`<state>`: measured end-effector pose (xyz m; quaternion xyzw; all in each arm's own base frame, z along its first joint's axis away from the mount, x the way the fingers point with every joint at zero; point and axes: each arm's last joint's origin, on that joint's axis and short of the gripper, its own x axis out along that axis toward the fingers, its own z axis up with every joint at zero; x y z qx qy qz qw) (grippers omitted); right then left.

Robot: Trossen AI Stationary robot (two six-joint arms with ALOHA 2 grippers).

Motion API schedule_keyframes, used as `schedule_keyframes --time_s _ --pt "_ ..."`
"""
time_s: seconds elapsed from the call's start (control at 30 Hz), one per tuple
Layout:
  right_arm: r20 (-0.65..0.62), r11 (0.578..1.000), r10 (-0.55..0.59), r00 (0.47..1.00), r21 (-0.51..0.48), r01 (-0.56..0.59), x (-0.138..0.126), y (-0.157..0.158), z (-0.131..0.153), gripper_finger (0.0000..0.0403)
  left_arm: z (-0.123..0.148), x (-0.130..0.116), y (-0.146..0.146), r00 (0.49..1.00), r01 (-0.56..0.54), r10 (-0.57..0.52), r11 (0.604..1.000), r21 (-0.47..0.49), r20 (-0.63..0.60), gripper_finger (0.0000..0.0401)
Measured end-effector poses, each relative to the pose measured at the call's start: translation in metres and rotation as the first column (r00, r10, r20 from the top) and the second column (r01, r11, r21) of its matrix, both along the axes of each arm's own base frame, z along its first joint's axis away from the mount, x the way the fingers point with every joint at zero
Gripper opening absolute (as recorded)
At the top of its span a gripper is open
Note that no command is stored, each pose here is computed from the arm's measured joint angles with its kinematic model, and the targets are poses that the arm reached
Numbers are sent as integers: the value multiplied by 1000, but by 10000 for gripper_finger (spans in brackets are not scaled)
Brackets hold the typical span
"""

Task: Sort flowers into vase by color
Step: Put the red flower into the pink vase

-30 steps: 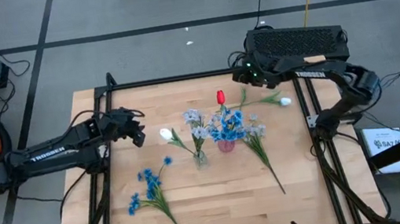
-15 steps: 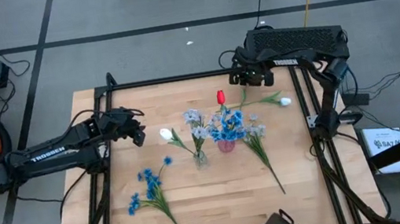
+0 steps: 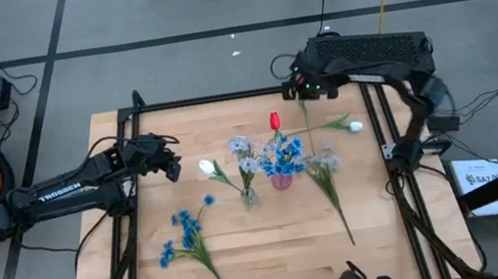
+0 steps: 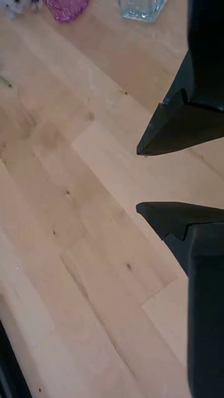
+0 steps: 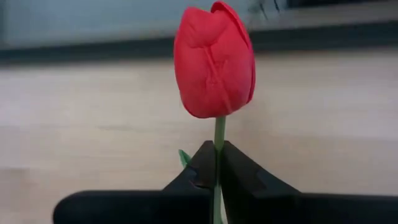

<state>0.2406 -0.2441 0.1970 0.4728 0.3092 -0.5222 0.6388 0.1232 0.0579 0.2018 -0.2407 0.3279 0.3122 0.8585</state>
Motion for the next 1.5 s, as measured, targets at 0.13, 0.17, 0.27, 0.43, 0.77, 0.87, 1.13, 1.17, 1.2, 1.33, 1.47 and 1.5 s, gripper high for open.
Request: schedule_keyframes --time_s 0.13,0.17,0.27,0.43,0.77,0.87,1.13,1.17,1.2,1.33,1.47,1.5 --pt "38 987 32 999 -157 -25 -9 19 49 2 0 0 0 1000 1 -1 1000 1 -1 137" --pt "55 977 55 997 -208 -42 -12 27 64 2 0 0 0 1000 3 -3 1000 2 -1 137" --pt "39 924 194 980 -343 -169 -22 52 101 2 0 0 0 1000 5 -5 1000 5 -3 137" --pt "-52 840 365 930 -413 -352 -45 93 134 2 0 0 0 1000 -7 7 1000 18 -9 137" --pt "157 653 545 823 -695 -300 -49 143 152 2 0 -1 2 999 -48 49 997 54 -21 137" --pt "240 572 608 757 -793 -208 -53 153 144 1 0 -1 2 998 -52 53 997 51 -19 137" --pt "309 332 784 538 -941 57 -69 166 124 0 1 0 1 999 -36 36 999 36 -9 137" --pt "301 313 795 527 -947 69 -70 167 124 0 1 0 1 999 -34 35 999 35 -5 137" --pt "290 298 805 517 -952 70 -70 167 123 0 1 0 1 1000 -31 31 999 33 -1 137" --pt "261 257 849 460 -964 73 -71 170 126 0 1 1 1 1000 -19 19 1000 25 9 137" --pt "266 260 876 403 -963 71 -71 172 128 0 1 1 1 1000 -19 19 1000 25 9 137" --pt "272 266 878 394 -961 73 -71 172 128 0 1 1 1 1000 -19 19 1000 25 9 137"
